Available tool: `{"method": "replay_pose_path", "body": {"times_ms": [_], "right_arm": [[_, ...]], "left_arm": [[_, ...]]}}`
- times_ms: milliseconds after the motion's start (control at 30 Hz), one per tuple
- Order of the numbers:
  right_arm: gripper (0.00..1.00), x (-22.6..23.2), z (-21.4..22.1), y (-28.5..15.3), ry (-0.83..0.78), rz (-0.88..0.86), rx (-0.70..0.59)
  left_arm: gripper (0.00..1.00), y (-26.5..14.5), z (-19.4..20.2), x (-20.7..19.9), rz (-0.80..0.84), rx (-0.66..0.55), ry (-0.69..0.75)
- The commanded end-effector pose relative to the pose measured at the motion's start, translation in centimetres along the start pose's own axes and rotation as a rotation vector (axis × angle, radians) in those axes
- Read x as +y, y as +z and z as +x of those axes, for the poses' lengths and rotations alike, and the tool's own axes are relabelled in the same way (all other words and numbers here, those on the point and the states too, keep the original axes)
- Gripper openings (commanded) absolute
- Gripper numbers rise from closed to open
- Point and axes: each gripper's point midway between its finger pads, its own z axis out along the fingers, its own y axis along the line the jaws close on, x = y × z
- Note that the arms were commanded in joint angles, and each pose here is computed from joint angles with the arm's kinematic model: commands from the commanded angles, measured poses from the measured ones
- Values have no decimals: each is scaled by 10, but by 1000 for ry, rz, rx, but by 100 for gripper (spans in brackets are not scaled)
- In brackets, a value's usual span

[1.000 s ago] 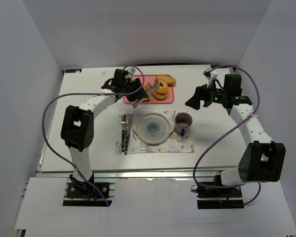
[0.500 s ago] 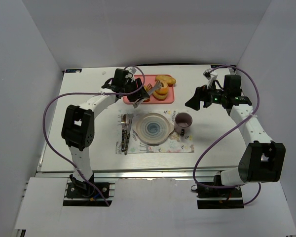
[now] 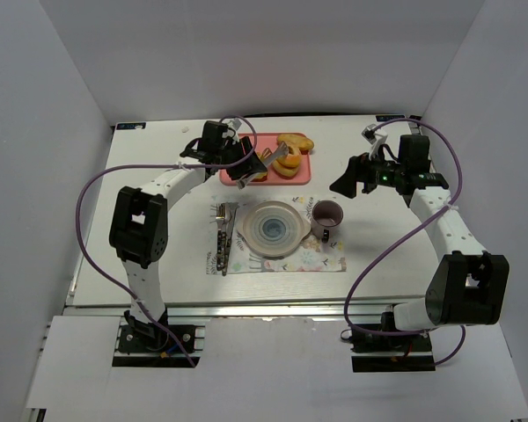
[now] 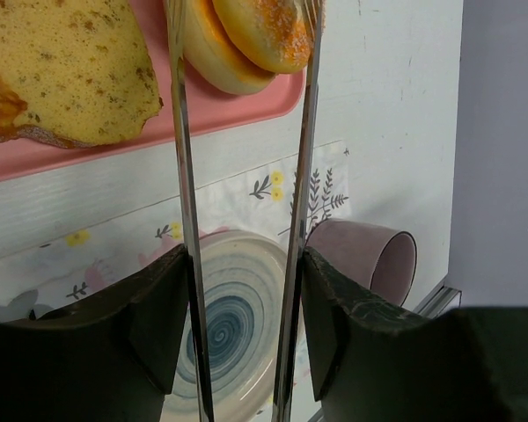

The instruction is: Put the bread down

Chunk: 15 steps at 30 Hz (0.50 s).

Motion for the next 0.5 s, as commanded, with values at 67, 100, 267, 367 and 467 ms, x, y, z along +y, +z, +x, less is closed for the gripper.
{"method": "replay_pose_path", "body": {"times_ms": [67,100,267,367,467], "right_arm": [[89,6,-13,-6,-35,-12,-46],[89,7,-14,-6,-35,-16,-47],[89,7,-13,-6,-30,-20,-45],[89,7,-13,-5,-31,-21,-45],[89,8,-13,-6,-30,-23,-45]], "left_arm": [[60,-19,-28,-22,33,-98,58],[59,-21,-30,-22,28,-108,68],[57,-23,-32,-24,33,-117,82],[55,-24,-32,-26,46,-122,90],[55,-21,-27,-24,53,-99,80]]}}
